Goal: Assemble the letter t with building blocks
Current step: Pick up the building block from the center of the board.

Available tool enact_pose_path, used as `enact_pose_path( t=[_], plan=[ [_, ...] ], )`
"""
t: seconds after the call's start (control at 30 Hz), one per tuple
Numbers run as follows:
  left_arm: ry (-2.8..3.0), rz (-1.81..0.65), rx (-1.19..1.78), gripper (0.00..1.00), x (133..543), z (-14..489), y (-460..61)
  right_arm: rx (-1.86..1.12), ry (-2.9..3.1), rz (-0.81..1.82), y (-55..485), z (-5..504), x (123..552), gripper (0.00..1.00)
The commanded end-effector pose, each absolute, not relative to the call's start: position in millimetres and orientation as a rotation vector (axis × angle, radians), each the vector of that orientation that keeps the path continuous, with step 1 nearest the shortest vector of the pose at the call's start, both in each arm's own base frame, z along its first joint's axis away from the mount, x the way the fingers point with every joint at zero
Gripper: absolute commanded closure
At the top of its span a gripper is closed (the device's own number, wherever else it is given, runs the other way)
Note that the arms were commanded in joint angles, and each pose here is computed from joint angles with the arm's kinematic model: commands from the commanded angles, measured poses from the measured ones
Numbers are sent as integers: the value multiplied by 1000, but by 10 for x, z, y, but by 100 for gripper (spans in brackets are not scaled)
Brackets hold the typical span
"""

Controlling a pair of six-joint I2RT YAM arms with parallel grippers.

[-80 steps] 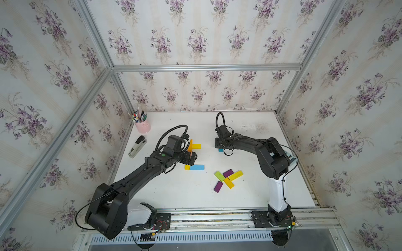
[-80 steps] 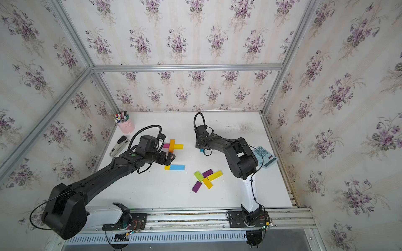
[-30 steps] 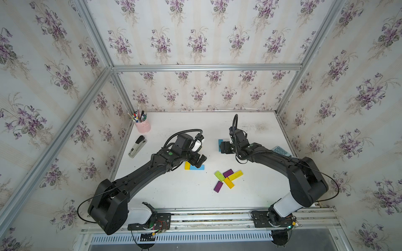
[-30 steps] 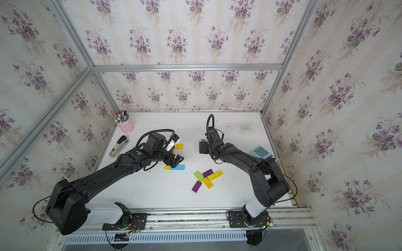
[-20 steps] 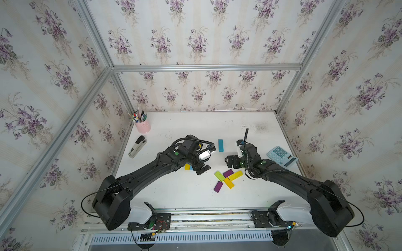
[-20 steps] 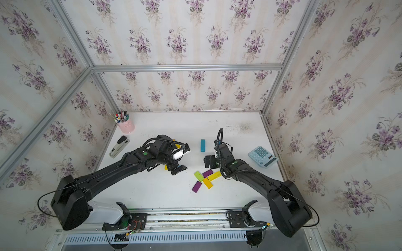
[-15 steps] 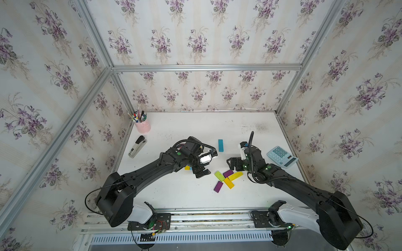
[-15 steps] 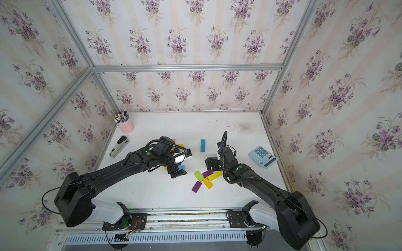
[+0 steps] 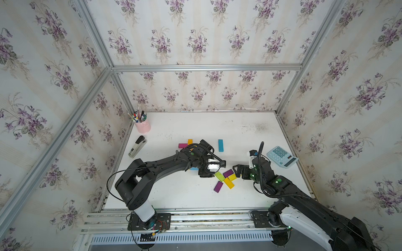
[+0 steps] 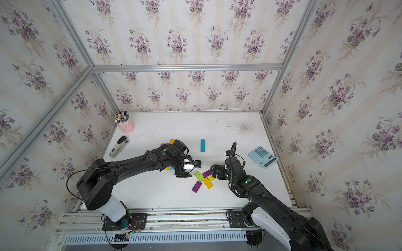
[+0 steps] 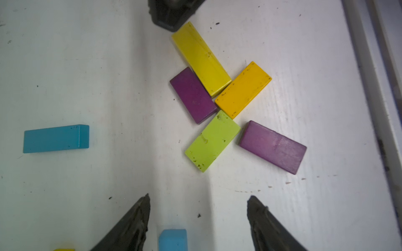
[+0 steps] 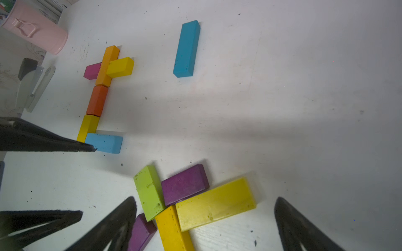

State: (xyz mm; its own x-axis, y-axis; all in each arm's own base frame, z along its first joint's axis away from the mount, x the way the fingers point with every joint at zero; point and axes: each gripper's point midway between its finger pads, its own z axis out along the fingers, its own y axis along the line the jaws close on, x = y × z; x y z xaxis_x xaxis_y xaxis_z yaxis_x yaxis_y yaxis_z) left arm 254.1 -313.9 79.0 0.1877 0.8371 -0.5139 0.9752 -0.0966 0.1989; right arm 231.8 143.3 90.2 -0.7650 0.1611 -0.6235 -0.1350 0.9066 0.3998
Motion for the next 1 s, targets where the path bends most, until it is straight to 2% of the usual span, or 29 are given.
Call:
enact_pose_path(
  t=[0.0,0.13,0.5,0.97],
  plan=[
    [1555,-301,2102,28,2587,708,-3195,42,2374,575,1412,904,2277,0],
    [1479,-166,2199,27,2664,505,-3214,54,2364,567,1349,883,2220,0],
    [1461,-244,2247,27,2581,410,-3328,47,2297,681,1396,971,2120,0],
    [1453,-291,2272,32,2497,285,-3463,53,2305,672,1389,943,2122,0]
  ],
)
